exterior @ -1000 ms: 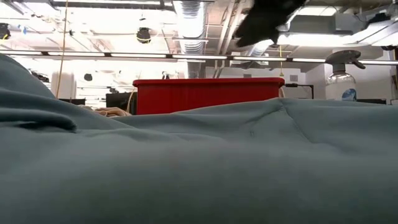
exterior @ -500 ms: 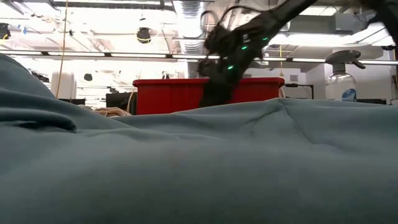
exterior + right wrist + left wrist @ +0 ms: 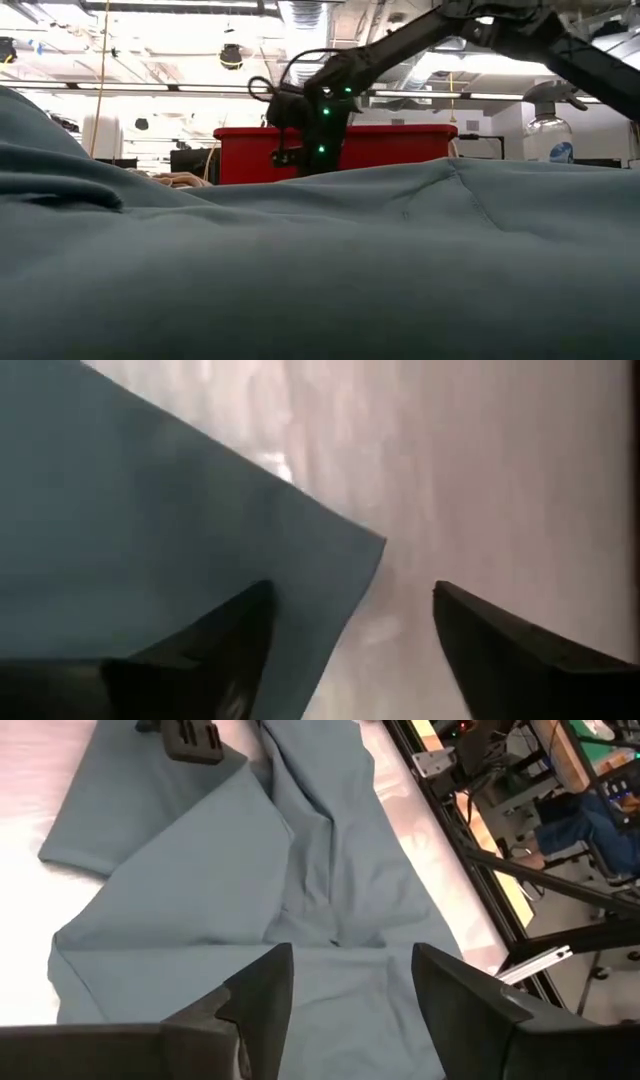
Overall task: Fold Laundry from Bin
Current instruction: Fold the blue pants
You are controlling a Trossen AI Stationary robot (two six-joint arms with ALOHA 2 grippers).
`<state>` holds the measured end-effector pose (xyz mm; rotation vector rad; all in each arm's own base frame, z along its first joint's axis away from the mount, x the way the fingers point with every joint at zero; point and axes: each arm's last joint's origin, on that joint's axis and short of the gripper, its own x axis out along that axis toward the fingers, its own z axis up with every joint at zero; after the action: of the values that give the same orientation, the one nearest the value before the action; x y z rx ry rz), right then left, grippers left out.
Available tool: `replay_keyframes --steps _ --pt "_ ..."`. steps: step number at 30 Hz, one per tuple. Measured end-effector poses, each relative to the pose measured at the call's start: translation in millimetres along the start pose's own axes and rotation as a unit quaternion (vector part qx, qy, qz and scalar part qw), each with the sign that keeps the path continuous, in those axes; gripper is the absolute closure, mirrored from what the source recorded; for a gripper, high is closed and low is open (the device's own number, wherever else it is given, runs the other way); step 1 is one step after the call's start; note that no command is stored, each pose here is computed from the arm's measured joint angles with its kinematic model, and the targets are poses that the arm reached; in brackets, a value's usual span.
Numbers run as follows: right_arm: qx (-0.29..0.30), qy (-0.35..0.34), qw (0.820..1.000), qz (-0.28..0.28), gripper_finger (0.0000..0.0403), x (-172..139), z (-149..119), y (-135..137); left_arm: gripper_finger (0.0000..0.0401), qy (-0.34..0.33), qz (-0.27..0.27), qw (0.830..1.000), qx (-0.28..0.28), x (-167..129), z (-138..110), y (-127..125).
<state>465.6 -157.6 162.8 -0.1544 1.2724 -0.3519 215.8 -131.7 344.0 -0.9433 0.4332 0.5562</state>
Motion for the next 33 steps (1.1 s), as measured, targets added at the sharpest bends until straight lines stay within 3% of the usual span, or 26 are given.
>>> replay_keyframes --steps 3,6,8,9,14,20,25,28,33 --pt "-0.023 0.043 0.999 0.008 0.0186 1 5 5 0.0208 -0.001 0.0 1.0 0.009 0 0 0" --pt "-0.018 0.085 0.996 0.01 0.0293 -3 6 4 0.0208 -0.014 0.002 1.0 0.015 1 2 0" --pt "0.001 0.102 0.995 -0.016 0.0368 -8 5 -1 0.0208 -0.018 0.005 1.0 0.021 2 4 0" --pt "0.01 0.104 0.994 -0.029 0.0379 -13 5 -6 0.0208 -0.02 0.007 0.999 0.026 3 5 1" --pt "0.096 0.116 0.986 -0.066 0.0384 -54 -8 -54 0.0208 -0.032 0.02 0.998 0.05 8 12 2" --pt "0.209 0.201 0.94 -0.179 0.0384 -104 -54 -119 0.0208 -0.037 0.041 0.996 0.073 15 21 5" --pt "0.275 0.177 0.918 -0.224 0.0384 -154 -82 -154 0.0207 -0.039 0.057 0.994 0.089 20 28 8" --pt "0.286 0.154 0.92 -0.221 0.0366 -182 -94 -164 0.0208 -0.016 0.058 0.995 0.085 22 29 9" --pt "0.25 0.113 0.936 -0.222 0.0282 -234 -111 -168 0.0208 0.086 0.053 0.99 0.101 26 20 11"
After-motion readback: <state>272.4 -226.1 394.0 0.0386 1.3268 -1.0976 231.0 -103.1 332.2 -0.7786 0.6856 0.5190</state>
